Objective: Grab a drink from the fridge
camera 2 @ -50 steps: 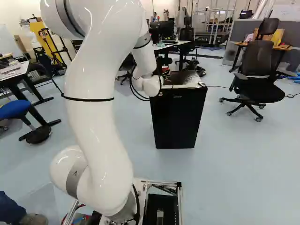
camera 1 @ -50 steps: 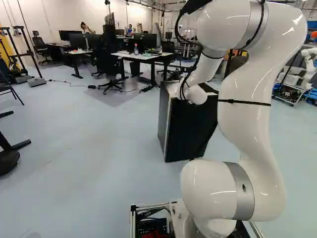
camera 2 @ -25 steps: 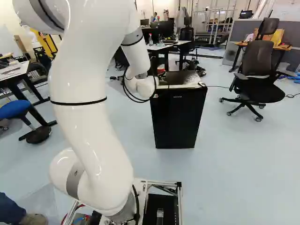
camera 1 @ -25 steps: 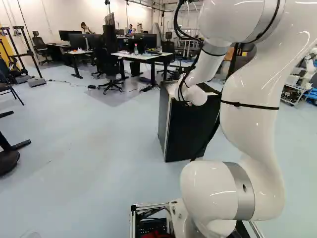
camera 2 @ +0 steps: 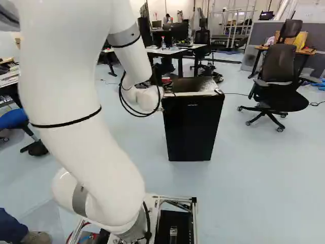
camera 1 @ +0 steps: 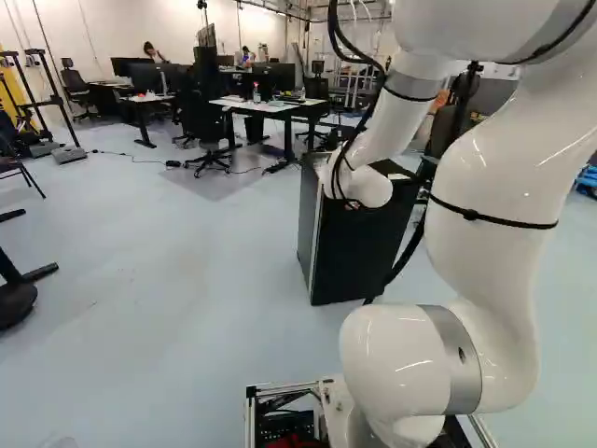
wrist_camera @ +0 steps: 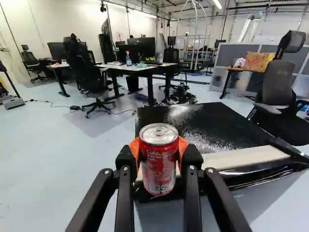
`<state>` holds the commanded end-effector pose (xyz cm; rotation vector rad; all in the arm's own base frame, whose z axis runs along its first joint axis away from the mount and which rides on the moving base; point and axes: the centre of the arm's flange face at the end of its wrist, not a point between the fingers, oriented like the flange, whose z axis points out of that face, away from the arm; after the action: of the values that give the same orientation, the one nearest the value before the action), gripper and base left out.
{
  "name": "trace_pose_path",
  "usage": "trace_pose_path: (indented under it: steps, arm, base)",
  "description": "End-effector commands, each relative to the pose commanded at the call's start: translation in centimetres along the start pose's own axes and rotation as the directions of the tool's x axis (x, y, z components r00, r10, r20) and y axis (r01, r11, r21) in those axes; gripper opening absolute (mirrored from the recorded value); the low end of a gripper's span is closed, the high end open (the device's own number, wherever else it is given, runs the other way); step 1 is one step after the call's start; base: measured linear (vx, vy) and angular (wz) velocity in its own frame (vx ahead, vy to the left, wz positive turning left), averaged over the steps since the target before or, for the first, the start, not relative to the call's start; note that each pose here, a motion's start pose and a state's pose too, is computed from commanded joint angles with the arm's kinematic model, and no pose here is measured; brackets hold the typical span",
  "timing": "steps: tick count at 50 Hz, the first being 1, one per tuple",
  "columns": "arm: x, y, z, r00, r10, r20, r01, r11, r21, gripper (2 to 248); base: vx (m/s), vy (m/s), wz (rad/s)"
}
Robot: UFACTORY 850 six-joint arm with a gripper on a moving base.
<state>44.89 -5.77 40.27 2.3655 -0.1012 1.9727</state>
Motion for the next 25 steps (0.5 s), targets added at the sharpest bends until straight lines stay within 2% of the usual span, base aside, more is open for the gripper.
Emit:
trace_pose_path:
  steps: [25]
  arm:
    - [-2.4,-2.6,-8.2,0.998,-0.008,0.07,0.005,0.999,0.041,98]
  base:
    - [0.0,0.0,0.0]
